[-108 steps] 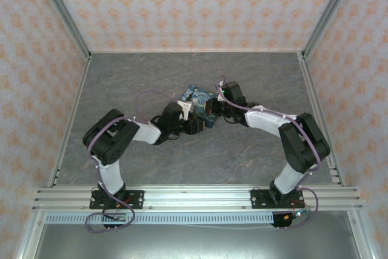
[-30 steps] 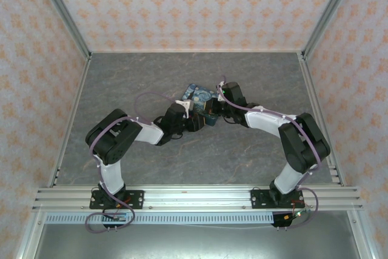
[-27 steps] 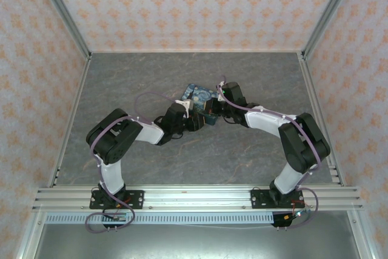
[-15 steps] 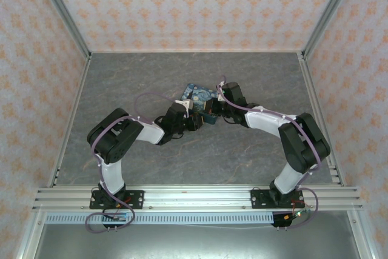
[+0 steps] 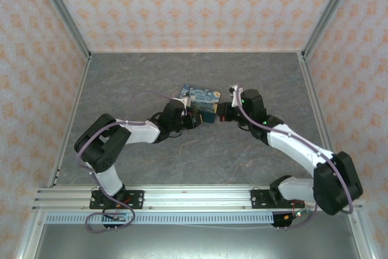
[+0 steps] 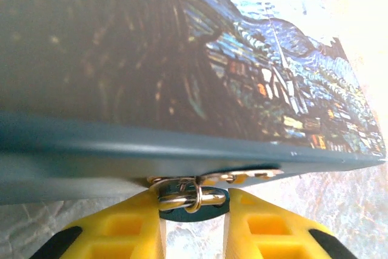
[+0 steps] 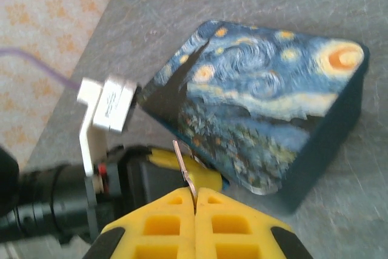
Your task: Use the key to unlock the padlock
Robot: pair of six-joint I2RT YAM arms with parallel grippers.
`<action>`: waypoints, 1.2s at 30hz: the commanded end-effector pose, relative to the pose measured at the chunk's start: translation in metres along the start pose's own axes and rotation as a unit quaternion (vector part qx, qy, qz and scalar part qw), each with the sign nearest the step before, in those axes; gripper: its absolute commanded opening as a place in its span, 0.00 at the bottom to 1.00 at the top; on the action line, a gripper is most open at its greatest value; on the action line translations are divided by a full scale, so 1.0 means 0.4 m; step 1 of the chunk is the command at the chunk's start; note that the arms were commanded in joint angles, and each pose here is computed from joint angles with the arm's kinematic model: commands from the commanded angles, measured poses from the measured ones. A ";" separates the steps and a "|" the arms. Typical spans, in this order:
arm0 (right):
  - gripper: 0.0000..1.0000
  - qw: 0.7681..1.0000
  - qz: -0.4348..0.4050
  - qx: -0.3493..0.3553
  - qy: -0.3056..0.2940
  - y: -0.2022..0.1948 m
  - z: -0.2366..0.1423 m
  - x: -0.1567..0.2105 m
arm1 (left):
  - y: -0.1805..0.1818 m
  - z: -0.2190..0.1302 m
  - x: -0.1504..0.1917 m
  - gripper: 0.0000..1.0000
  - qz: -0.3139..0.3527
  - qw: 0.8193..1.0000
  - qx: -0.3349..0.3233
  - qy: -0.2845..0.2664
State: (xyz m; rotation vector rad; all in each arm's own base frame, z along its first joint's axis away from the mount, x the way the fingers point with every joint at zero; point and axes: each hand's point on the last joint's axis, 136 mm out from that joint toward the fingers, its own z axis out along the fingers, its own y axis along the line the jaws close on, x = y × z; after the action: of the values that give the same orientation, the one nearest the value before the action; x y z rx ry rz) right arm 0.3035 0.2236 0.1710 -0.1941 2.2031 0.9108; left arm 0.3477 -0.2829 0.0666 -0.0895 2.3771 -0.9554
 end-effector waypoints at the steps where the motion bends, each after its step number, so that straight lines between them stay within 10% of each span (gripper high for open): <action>1: 0.00 0.999 -0.042 -0.025 0.016 0.002 -0.022 0.070 | -0.086 -0.034 -0.035 0.23 -0.032 0.999 0.037 0.012; 36: 0.00 0.993 -0.085 -0.071 0.033 0.009 0.094 0.168 | -0.150 -0.127 -0.047 0.14 -0.148 0.986 0.032 0.070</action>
State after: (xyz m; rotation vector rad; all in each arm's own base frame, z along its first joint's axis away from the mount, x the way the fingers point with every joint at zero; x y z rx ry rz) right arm 0.2687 0.2487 0.0908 -0.4505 2.2306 0.9326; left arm 0.3195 -0.2882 0.1126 -0.3851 2.5771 -1.1519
